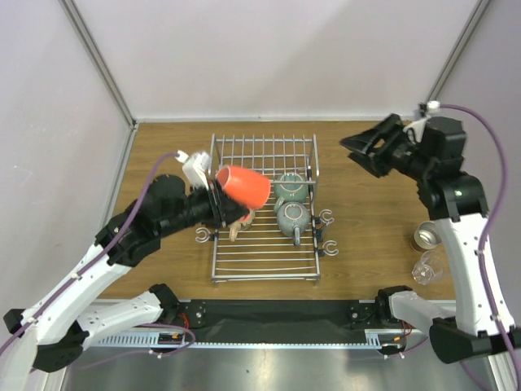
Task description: Load the cups into the dish rack
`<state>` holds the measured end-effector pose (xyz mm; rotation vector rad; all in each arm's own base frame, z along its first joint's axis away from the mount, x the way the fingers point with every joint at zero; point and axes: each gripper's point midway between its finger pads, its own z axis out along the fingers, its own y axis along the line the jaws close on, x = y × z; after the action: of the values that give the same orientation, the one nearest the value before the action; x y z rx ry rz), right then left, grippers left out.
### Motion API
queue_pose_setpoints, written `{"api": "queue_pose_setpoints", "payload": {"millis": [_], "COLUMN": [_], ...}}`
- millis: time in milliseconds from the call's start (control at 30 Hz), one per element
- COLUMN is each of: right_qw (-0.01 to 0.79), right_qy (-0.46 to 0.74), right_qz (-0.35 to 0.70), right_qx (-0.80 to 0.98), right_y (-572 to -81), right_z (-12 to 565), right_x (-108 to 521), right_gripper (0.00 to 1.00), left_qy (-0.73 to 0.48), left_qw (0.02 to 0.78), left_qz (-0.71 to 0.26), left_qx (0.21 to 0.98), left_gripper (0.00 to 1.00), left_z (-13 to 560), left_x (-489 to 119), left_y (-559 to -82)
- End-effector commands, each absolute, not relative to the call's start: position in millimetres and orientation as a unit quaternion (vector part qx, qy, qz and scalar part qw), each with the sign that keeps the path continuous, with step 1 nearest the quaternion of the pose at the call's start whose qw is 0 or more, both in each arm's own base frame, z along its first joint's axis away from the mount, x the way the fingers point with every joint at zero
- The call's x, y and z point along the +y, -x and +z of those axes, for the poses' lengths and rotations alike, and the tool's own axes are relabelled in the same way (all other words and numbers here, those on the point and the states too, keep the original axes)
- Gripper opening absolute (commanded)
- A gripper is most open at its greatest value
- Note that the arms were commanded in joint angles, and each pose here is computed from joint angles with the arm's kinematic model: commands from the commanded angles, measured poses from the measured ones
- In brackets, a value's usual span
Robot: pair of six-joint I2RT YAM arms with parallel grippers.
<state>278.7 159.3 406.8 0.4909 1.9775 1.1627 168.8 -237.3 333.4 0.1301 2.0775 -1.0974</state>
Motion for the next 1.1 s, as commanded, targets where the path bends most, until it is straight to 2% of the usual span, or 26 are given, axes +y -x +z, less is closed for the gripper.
{"api": "queue_pose_setpoints", "payload": {"millis": [0,233,467,600,1067], "right_qw": [0.396,0.395,0.388,0.393,0.396], "right_qy": [-0.177,-0.186,-0.189,-0.189,-0.200], "right_qz": [0.422,0.422,0.411,0.408,0.396], "right_qx": [0.796,0.795,0.803,0.802,0.804], "right_y": [-257,-261,-260,-258,-251], "right_z": [403,403,393,395,390], "right_x": [135,126,122,118,101], "right_gripper": [0.60,0.60,0.59,0.59,0.59], "left_qy": [-0.099,-0.161,-0.195,-0.216,-0.220], "left_qw": [0.410,0.358,0.383,0.367,0.354], "left_qz": [-0.363,-0.283,-0.169,-0.159,-0.087], "left_qx": [0.831,0.875,0.887,0.891,0.905], "left_gripper": [0.00,0.00,0.00,0.00,0.00], "left_z": [308,227,169,146,125], "left_x": [-222,-233,-232,-249,-263], "left_y": [-158,-137,-165,-170,-197]}}
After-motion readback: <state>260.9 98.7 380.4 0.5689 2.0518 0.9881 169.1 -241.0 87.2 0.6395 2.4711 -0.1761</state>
